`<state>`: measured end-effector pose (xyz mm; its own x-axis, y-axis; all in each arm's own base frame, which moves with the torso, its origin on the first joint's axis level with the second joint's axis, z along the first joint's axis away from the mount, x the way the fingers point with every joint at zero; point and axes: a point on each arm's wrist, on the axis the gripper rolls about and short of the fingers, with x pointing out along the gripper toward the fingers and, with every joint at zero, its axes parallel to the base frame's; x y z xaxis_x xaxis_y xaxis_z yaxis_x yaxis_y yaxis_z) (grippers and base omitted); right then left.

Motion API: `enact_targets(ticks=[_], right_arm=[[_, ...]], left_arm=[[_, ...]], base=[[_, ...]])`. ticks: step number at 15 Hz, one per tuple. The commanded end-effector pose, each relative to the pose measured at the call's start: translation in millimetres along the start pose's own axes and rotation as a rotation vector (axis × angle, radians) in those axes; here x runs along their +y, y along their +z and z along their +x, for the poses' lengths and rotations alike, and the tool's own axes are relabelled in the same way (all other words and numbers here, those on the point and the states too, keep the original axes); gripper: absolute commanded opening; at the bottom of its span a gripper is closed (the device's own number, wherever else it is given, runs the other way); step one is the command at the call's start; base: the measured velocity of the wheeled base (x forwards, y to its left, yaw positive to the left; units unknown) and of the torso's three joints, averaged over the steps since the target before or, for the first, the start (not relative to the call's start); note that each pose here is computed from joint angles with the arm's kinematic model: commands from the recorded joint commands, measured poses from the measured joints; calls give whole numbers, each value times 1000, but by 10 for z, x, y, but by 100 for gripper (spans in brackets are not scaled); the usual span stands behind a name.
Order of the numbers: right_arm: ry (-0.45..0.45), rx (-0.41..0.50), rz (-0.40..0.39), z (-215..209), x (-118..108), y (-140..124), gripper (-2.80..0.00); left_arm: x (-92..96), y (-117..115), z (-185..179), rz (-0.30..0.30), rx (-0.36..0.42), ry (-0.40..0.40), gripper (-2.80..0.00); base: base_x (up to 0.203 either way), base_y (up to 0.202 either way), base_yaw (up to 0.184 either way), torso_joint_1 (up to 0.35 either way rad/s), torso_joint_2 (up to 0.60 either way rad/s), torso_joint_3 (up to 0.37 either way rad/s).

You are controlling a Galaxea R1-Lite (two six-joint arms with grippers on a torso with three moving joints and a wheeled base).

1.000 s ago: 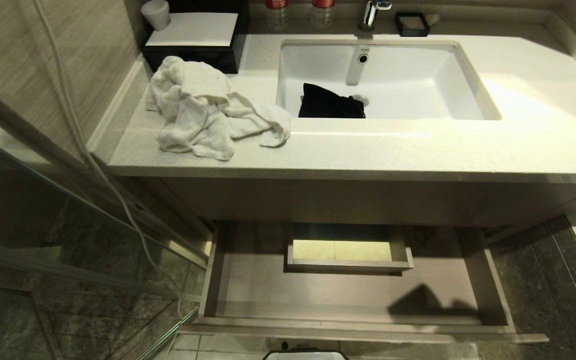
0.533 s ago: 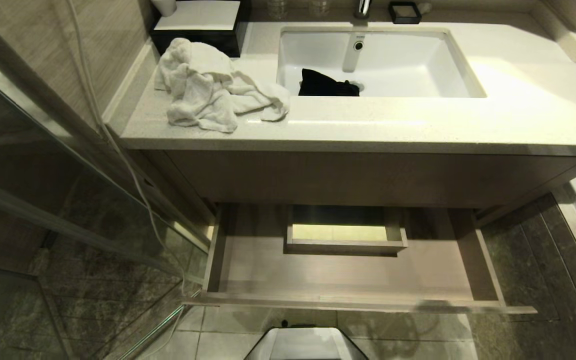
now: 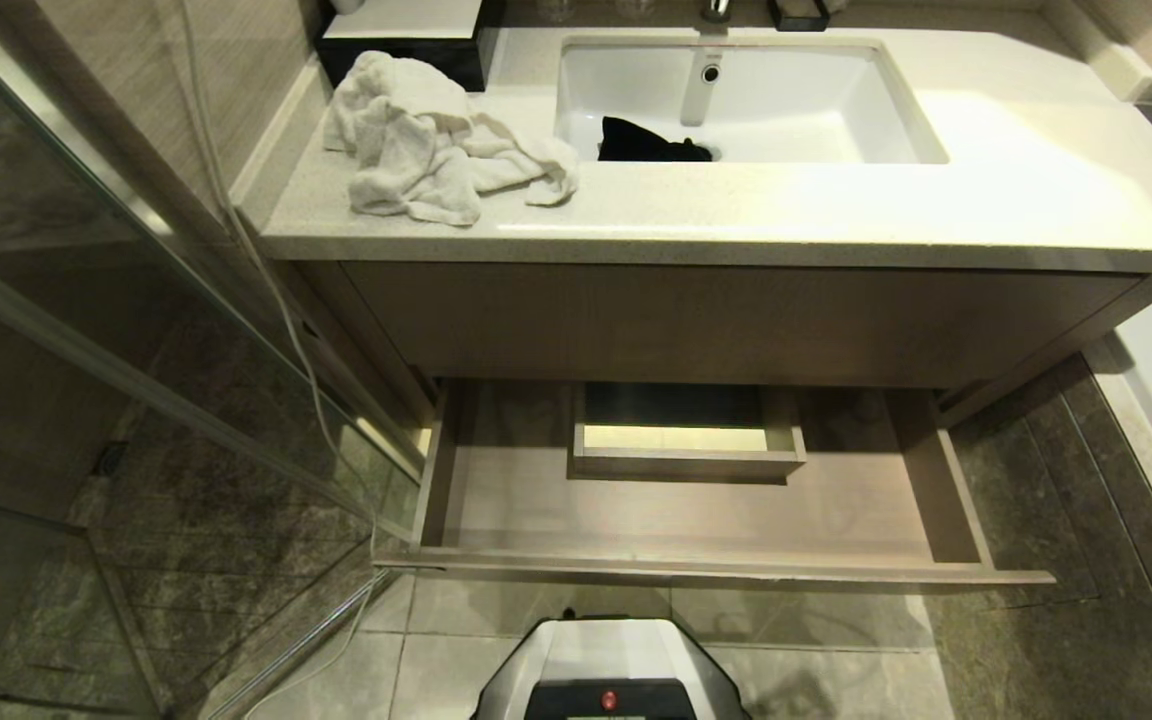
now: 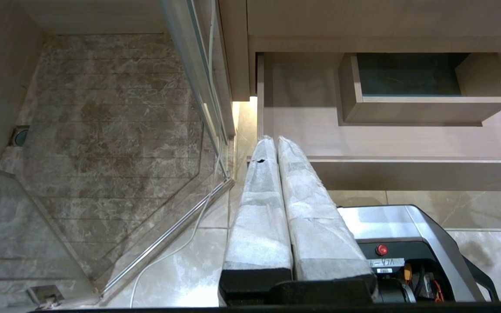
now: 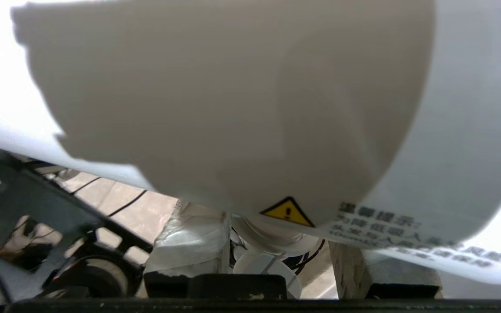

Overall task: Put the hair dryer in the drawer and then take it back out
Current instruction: Put it into the drawer

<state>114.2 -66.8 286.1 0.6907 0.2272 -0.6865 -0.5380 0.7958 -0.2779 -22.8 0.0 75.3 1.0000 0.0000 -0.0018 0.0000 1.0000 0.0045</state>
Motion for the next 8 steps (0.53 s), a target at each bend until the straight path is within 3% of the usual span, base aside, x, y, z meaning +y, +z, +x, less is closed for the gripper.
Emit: enact_targets(ticks=[1,3,8], right_arm=[[6,-3,-4,-9,97,-33,-280],[6,1,-5,-26,154,-45,-280],[2,0,-6,38,144,-92,-280]], left_arm=[[0,-4,1,0,1,0,-280],[0,-4,1,0,1,0,-280],[0,-4,1,0,1,0,-280]], base=[[0,0,0,-2,2,-32],[0,0,0,-47,54,25],[0,0,0,-172,315,130]])
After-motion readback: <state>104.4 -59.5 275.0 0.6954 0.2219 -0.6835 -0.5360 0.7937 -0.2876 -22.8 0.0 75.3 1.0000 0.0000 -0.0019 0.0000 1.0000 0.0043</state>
